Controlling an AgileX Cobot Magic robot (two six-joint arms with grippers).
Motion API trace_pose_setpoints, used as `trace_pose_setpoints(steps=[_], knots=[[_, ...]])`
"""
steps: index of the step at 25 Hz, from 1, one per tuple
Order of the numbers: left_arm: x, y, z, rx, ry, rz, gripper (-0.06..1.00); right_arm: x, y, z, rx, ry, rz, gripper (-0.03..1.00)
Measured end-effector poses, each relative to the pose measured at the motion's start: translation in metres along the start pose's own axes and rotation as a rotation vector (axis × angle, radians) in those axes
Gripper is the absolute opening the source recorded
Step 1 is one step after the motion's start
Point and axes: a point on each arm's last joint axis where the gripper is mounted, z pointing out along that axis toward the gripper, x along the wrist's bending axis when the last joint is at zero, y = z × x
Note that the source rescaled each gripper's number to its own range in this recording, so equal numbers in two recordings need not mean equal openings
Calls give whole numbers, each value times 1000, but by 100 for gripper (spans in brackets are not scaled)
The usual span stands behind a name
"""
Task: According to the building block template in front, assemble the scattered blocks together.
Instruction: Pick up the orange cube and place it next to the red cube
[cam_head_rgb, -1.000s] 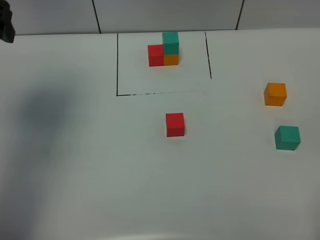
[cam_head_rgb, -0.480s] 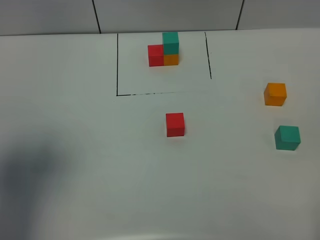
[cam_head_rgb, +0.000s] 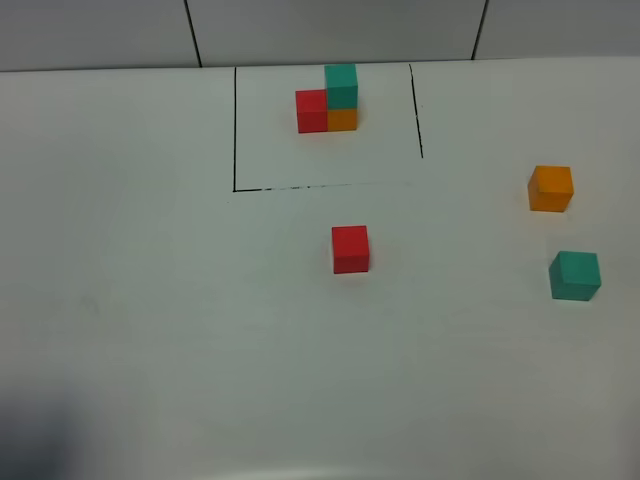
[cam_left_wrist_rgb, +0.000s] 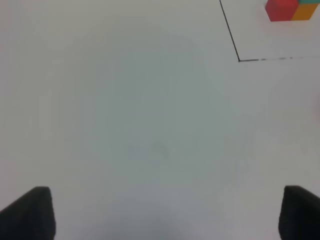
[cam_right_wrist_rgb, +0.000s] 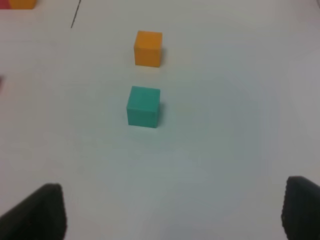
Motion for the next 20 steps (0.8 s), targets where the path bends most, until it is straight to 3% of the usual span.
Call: trace_pose_setpoints(steps=[10, 20], knots=[[-5, -62, -8, -25, -55, -2, 94, 0, 0, 0, 0, 0, 0, 75], [-6, -80, -11, -105, -61, 15, 92, 0, 0, 0, 0, 0, 0, 75]])
